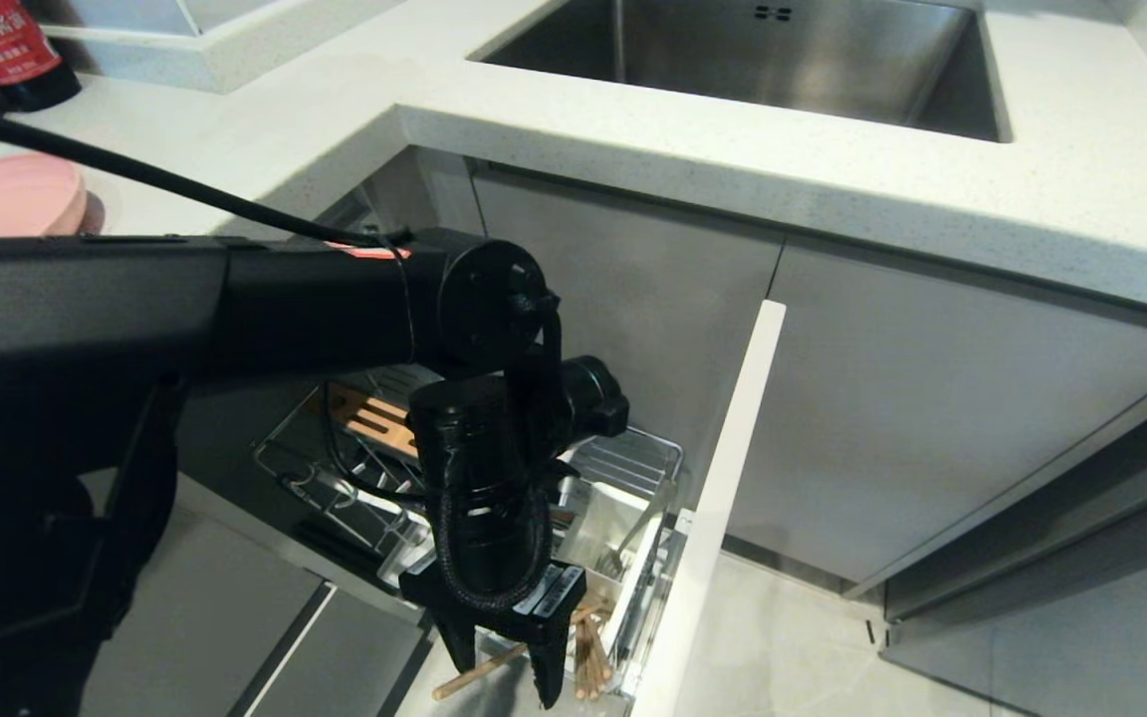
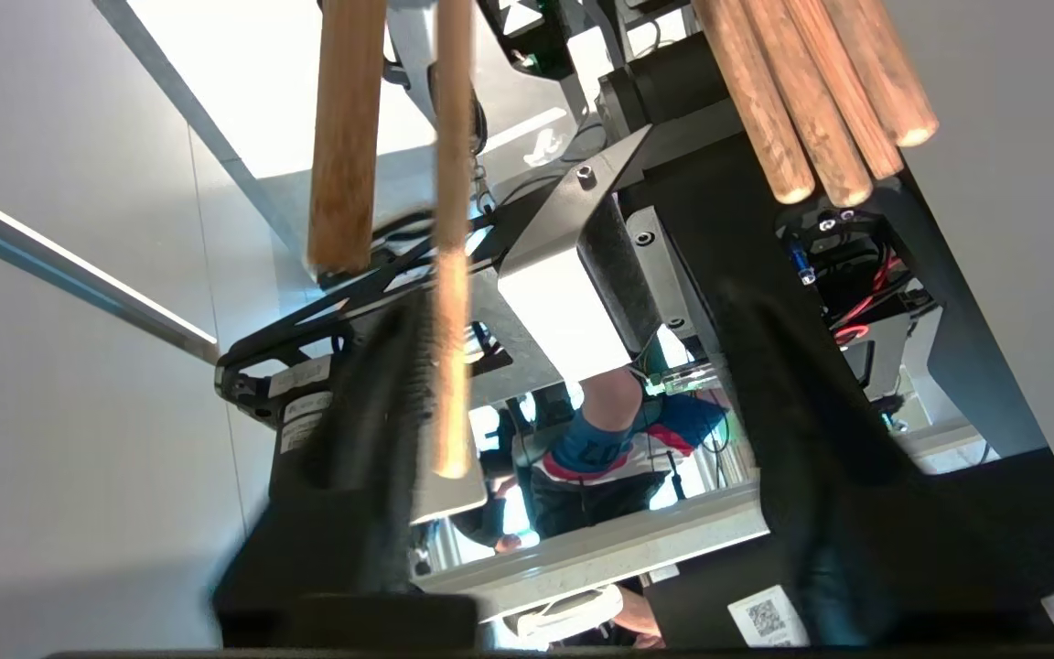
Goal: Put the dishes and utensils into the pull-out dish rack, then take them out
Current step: Pick up the chopsticks and place it in the cupboard
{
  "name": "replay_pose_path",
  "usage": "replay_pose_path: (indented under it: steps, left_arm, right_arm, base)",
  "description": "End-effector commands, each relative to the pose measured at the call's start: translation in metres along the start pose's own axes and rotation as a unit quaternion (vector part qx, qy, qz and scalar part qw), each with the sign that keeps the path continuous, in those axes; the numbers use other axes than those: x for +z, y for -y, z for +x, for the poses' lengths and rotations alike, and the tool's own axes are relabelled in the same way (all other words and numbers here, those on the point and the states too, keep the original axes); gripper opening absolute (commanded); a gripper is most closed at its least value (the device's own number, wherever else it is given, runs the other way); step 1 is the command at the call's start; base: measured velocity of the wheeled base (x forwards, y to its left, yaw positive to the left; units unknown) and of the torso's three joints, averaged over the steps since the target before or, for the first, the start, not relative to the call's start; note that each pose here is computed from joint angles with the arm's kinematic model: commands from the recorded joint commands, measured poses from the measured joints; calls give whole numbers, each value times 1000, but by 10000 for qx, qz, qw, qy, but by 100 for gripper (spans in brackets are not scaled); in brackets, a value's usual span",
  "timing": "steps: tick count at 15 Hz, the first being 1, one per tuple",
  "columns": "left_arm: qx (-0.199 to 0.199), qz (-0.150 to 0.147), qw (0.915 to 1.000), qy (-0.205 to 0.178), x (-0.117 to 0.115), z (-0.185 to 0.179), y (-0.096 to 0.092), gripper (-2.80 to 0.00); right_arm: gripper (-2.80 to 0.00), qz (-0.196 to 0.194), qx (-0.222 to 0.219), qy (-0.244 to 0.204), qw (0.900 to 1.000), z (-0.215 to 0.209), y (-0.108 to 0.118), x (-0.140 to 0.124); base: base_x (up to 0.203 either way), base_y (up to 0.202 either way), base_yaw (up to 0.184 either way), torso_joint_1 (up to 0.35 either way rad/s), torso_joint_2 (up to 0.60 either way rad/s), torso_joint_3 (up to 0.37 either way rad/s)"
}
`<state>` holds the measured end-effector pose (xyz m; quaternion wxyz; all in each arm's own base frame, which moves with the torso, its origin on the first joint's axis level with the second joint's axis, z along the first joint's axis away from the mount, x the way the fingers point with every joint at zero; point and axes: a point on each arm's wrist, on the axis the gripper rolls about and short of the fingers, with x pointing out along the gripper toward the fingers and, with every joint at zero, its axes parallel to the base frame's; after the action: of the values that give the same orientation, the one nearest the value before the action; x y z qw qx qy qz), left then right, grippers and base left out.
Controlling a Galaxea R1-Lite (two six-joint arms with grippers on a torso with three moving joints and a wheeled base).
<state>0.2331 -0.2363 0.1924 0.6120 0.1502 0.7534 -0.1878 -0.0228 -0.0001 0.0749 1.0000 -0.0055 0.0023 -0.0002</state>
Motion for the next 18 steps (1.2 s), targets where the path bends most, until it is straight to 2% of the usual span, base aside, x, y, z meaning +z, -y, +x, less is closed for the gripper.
replay_pose_path:
  steps: [1,3,5,7,12,13,16,18]
  left_arm:
    - [-26,-1,10000,76,-7,-7,-1,0]
    - [-82,-16,9996,259,-11,-14,-1,0]
    - [-227,-204,9971,695,-17,-26,-1,0]
    - [-293,-238,9952,908,-24,-35,-2,0]
    - [-339,-294,9881,1470,-55,-63,-7,0]
    - [-367,-280,9856,1626,-64,-71,-9,-280]
    - [-261,-360,9754,2158,-95,-92,-16,-280]
    - [-219,-404,9647,2592,-119,-106,-22,-280]
  right_arm:
    - [-280,1,2,0,10000,0,0,0]
    - [-280,-6,2,0,10000,0,0,0]
    - [-280,0,2,-4,10000,0,0,0]
    - [-280,-6,2,0,10000,0,0,0]
    - [-280,-4,2,-1,10000,0,0,0]
    - [-280,1,2,0,10000,0,0,0]
    - [-280,1,2,-1,10000,0,0,0]
    - [-280,-3,2,-5,10000,0,0,0]
  base:
    - [0,0,0,0,0,0]
    - [0,0,0,0,0,0]
    - [0,0,0,0,0,0]
    - [0,0,0,0,0,0]
    - [0,0,0,0,0,0]
    - [0,0,0,0,0,0]
    - [0,0,0,0,0,0]
    - [0,0,0,0,0,0]
